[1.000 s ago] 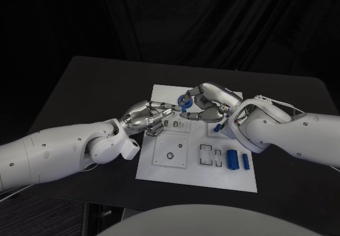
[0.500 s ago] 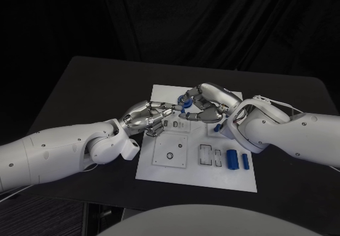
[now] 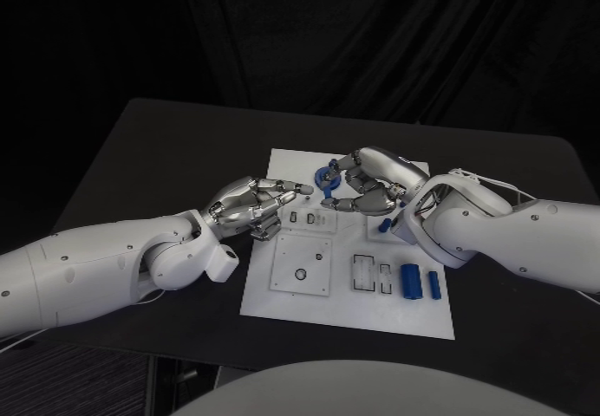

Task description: Assemble the parts on the task board

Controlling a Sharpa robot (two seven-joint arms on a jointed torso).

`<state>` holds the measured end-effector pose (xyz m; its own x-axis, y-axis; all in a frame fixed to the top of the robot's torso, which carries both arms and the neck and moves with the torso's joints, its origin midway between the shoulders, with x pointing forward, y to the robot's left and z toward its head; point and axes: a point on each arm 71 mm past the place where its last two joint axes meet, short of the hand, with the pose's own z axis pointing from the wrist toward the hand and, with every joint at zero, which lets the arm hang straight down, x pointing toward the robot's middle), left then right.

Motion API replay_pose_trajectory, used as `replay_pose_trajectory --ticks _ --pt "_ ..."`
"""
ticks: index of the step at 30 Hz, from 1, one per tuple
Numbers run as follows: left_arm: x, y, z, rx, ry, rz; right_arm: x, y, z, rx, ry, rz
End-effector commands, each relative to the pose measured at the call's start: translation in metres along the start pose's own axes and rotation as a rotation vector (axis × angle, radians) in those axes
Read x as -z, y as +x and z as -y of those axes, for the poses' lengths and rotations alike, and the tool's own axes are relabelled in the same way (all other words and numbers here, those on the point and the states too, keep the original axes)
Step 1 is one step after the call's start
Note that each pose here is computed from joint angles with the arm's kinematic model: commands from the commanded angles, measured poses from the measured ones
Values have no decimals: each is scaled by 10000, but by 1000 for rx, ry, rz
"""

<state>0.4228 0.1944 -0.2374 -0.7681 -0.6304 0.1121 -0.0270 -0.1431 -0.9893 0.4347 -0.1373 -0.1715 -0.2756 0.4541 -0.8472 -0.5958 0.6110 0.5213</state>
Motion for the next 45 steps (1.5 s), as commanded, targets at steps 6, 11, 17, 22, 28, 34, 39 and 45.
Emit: replay_pose_trajectory --ticks 6,11,17,22,28,34,39,45 --pt "106 -75 39 -20 20 48 10 78 148 5 12 7" --pt "135 -104 45 -26 19 59 31 129 213 -17 19 21" --pt "145 -121 45 -28 19 63 47 167 270 -23 16 42" --pt "146 -128 43 -28 17 63 52 200 310 -23 17 50" --pt "146 -131 41 -28 16 62 67 269 343 -28 20 49" --pt "139 -126 38 -26 14 59 100 340 398 -46 32 60" --pt "135 -123 37 -25 14 58 132 386 432 -59 41 66" --pt "132 -123 35 -25 13 57 157 421 457 -64 45 70"
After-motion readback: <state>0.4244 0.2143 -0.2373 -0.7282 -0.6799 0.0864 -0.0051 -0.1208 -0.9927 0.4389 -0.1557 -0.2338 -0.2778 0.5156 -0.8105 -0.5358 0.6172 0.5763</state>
